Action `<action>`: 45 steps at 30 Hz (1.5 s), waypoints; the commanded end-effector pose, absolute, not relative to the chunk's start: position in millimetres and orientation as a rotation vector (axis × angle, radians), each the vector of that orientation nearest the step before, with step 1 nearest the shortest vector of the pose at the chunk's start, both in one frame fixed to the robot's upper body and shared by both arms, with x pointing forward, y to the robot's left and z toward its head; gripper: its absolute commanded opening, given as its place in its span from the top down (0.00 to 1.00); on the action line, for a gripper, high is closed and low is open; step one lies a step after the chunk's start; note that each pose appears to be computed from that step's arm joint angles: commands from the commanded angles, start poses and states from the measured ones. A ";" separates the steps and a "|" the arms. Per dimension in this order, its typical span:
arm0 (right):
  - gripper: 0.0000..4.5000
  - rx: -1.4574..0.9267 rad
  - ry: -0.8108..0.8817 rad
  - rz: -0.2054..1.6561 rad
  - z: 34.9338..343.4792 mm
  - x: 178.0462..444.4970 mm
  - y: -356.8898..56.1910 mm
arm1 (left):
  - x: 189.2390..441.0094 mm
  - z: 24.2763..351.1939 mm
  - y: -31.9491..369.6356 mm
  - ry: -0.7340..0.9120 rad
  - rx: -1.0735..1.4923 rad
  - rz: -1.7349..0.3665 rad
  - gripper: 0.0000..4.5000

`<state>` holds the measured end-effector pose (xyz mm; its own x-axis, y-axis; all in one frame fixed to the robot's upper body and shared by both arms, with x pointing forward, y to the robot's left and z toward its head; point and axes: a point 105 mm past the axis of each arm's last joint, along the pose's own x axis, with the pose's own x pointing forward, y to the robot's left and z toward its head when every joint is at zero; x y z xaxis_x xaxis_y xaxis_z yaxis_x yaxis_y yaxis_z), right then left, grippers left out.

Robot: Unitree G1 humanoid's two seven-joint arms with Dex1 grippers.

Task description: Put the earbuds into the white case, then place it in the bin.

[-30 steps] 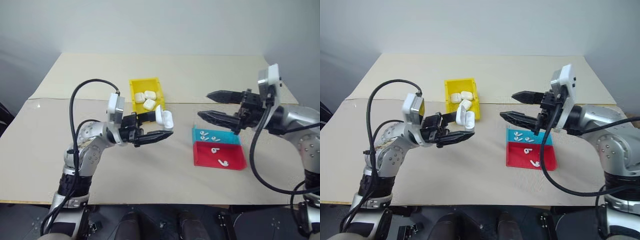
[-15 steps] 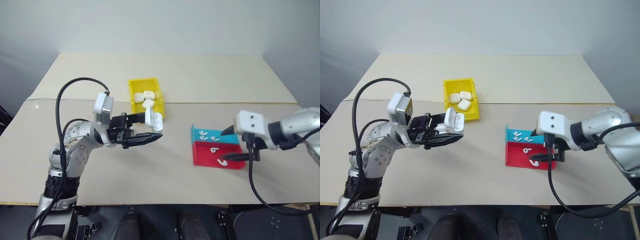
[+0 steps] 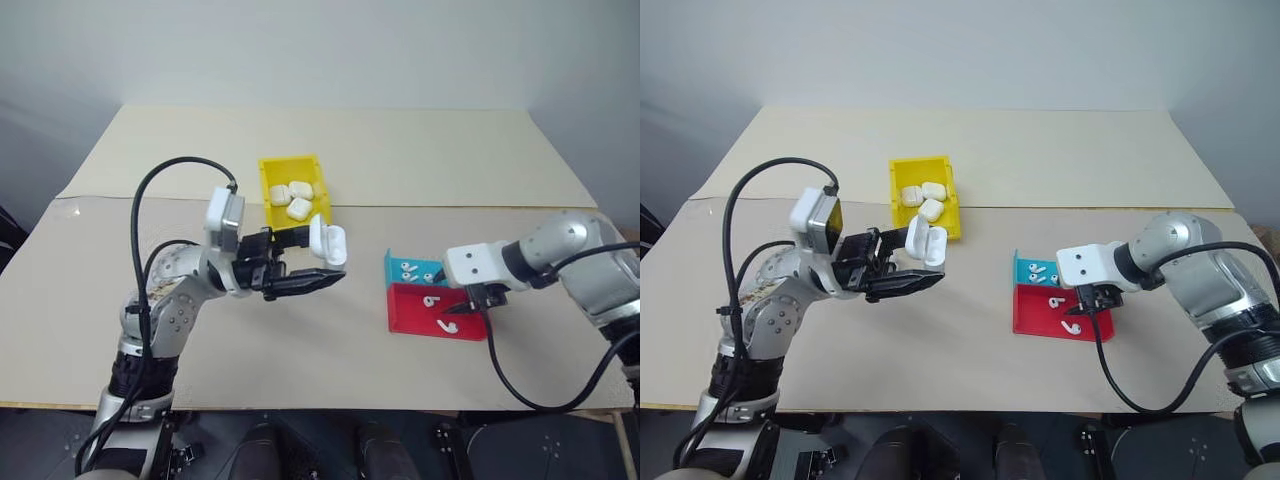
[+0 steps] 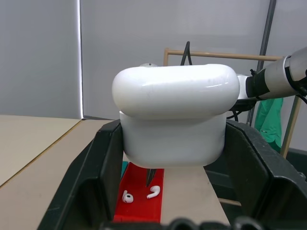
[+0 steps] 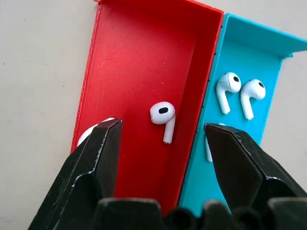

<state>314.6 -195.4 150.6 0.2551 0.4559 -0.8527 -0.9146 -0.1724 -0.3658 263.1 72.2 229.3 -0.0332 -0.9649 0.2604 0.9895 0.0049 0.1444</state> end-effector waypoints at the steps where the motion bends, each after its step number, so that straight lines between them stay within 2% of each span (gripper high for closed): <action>1: 0.40 -1.248 0.479 1.323 160.4 315.6 -193.8 | 255.1 236.6 70.1 -0.377 -0.065 -1.583 0.38; 4: 0.63 -1.247 0.459 1.309 163.4 317.0 -192.6 | 255.1 236.6 70.8 -0.379 -0.064 -1.573 0.38; 11: 0.63 -1.247 0.443 1.291 165.1 319.3 -191.9 | 253.9 236.2 71.6 -0.379 -0.060 -1.566 0.38; 14: 0.63 -1.243 0.391 1.269 177.3 321.7 -188.4 | 253.3 236.2 71.3 -0.379 -0.057 -1.563 0.38; 24: 0.63 -1.210 0.313 1.338 192.4 302.0 -175.6 | 253.5 236.0 72.2 -0.375 -0.055 -1.554 0.38; 31: 0.63 -1.237 0.374 1.409 169.7 291.9 -175.3 | 255.0 236.3 71.9 -0.372 -0.056 -1.553 0.38; 38: 0.63 -1.366 0.418 1.360 149.9 306.3 -183.5 | 252.9 235.9 71.8 -0.368 -0.054 -1.551 0.38; 45: 0.63 -1.395 0.424 1.343 142.6 312.0 -183.6 | 250.4 235.6 71.7 -0.364 -0.058 -1.546 0.38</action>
<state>308.6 -185.3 132.1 0.2604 0.4076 -0.8752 -0.8570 -0.3199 -0.4040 257.4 71.5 227.6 0.0039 -0.9677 0.2521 0.9879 0.0429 0.1493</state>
